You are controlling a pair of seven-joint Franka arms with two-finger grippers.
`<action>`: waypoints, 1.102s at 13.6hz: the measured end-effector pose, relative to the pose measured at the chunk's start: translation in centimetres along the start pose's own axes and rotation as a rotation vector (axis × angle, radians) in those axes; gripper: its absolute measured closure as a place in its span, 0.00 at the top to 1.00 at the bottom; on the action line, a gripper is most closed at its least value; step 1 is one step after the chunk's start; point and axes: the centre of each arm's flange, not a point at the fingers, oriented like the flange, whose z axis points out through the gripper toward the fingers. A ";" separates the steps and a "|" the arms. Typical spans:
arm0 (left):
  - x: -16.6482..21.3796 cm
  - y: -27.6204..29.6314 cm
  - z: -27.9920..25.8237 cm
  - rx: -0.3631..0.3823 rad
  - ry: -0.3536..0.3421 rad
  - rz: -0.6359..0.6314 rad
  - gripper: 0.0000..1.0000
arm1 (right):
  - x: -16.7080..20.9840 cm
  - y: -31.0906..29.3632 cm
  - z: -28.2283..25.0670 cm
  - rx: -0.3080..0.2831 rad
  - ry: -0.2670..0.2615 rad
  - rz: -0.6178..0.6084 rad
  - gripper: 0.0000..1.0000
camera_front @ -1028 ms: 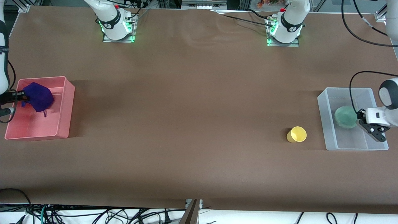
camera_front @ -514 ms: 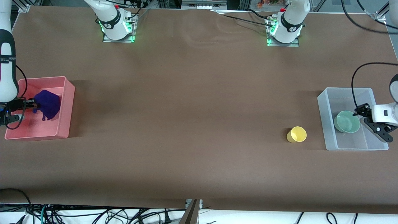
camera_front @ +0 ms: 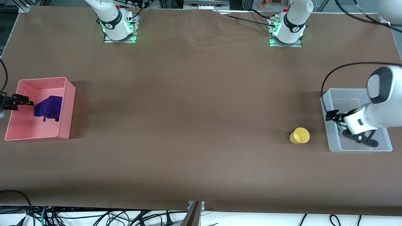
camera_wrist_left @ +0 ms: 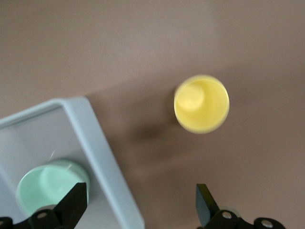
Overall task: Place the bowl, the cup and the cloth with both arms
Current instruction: 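Release the bowl in the clear bin and grasp the yellow cup with the left gripper, then lift the yellow cup and set it into the green bowl with the left gripper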
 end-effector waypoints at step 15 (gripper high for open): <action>2.5 2.3 9.1 -0.065 -0.052 -0.078 0.04 | 4.1 -25.6 -12.4 -0.132 -0.014 0.015 1.00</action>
